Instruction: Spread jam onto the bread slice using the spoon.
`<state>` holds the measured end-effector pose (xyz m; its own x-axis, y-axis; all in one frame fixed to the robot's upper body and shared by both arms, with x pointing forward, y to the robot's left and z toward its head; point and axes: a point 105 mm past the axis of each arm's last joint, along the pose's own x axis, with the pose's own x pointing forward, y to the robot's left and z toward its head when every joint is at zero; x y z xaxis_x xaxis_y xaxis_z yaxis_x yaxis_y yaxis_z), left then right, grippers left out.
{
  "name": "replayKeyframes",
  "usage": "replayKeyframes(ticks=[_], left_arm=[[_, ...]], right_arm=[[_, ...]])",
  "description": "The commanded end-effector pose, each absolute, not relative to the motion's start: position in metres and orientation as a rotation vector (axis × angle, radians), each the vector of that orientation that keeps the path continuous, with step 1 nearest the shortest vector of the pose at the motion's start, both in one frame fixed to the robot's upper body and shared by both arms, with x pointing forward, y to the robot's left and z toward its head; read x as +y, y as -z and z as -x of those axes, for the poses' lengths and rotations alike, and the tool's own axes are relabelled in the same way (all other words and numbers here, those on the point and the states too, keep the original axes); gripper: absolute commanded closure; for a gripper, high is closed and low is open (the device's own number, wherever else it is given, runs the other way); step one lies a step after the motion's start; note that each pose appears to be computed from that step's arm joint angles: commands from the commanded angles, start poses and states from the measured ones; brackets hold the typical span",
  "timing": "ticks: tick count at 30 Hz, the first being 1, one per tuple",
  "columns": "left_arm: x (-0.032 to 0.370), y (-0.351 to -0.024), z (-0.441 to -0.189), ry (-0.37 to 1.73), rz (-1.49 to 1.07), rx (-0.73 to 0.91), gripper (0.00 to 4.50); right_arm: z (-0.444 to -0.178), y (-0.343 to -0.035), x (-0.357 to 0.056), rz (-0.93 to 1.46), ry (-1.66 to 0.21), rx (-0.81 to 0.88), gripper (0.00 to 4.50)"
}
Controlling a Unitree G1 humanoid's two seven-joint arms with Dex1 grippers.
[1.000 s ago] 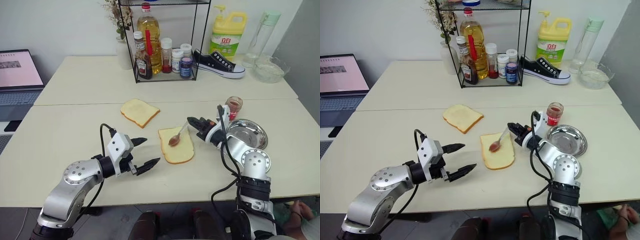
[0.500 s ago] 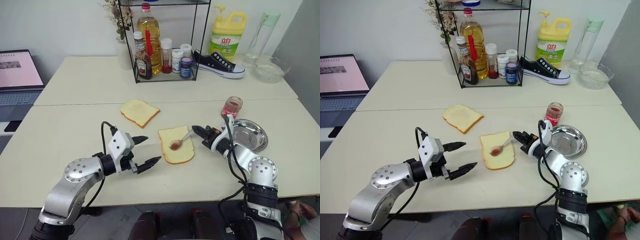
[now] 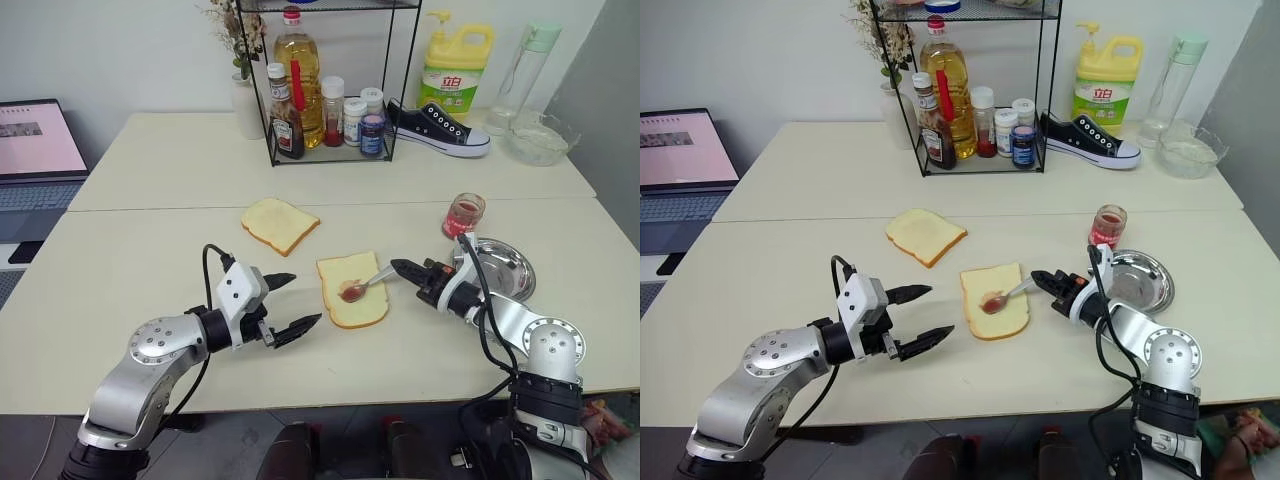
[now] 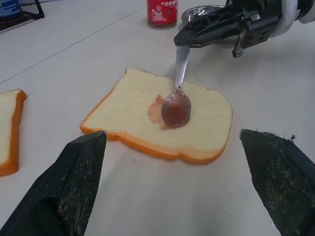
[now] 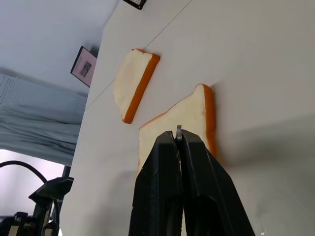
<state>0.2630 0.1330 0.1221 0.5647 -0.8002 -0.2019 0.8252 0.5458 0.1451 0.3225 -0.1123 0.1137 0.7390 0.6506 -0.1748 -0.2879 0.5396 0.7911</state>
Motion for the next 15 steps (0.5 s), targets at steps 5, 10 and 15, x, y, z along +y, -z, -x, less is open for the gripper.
replayKeyframes(ticks=[5, 10, 15], left_arm=[[0.130, -0.130, -0.261, 0.966, -0.252, 0.076, 0.00], [0.131, -0.129, -0.259, 0.962, -0.251, 0.079, 0.00], [0.131, -0.129, -0.259, 0.961, -0.252, 0.079, 0.00]], right_arm=[[-0.320, -0.115, -0.113, -0.881, -0.594, 0.486, 4.45], [-0.322, -0.128, -0.116, -0.971, -0.609, 0.447, 4.45], [-0.323, -0.126, -0.115, -0.991, -0.610, 0.461, 4.45]])
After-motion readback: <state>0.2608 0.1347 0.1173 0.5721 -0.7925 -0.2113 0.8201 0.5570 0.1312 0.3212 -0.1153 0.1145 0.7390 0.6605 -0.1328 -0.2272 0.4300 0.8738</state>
